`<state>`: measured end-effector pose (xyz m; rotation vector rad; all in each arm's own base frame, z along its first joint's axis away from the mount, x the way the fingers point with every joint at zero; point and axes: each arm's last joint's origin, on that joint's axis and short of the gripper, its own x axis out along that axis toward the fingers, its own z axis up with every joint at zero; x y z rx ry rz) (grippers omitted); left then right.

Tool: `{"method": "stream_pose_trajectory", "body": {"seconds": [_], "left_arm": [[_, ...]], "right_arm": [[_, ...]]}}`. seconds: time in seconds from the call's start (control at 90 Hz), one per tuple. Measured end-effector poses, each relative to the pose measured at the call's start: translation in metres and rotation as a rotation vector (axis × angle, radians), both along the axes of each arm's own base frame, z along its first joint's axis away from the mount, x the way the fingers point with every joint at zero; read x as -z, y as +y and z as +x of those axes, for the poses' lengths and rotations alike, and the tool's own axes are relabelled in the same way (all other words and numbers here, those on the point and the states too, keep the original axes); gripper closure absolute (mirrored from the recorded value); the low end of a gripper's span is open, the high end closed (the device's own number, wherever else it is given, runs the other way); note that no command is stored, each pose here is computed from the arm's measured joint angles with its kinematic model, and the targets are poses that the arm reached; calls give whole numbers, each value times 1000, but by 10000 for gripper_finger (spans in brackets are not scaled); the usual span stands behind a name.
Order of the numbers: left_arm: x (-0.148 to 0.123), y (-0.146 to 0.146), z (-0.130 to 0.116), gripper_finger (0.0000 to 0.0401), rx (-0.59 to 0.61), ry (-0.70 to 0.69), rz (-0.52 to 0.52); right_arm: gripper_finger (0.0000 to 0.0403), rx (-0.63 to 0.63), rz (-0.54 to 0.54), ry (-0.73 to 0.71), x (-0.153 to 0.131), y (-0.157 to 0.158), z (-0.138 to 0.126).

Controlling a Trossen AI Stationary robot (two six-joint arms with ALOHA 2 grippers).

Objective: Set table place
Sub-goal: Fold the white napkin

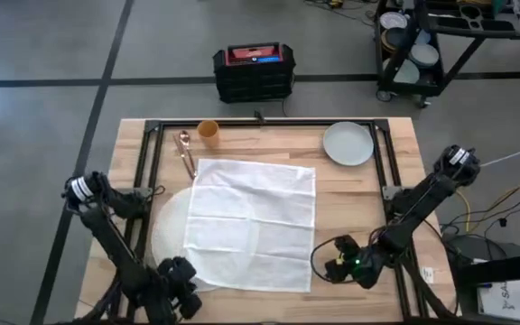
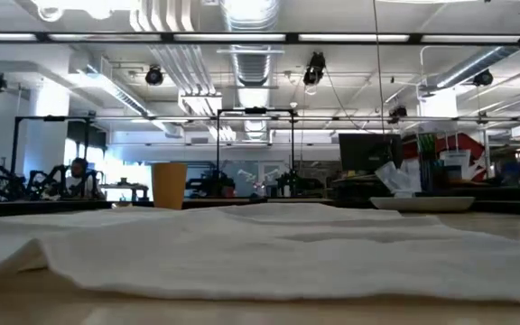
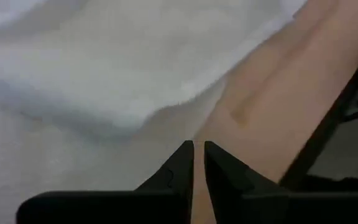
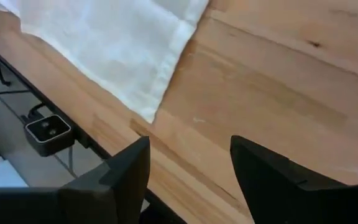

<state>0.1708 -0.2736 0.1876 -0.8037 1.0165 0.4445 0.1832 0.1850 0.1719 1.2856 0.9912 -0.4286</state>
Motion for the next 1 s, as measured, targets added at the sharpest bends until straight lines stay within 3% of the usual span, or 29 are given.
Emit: {"method": "stream_pose_trajectory", "body": {"seconds": [0.211,0.322,0.389,0.478,0.533,1.0], "left_arm": [[2,-25,7,354,59,119,-80],[7,-28,3,351,75,228,-72],[9,-26,-3,351,15,277,-58],[12,-20,-13,351,-153,320,-41],[13,-18,-16,349,-214,328,-42],[8,-27,-2,325,-244,282,-207]], "right_arm": [[197,-26,-42,16,2,-2,-2],[197,-31,-66,34,3,-4,-4],[197,-32,-81,49,4,-5,-5],[197,-31,-96,63,5,-6,-6],[197,-33,-102,68,6,-7,-6],[197,-53,-170,86,8,-11,-9]]}}
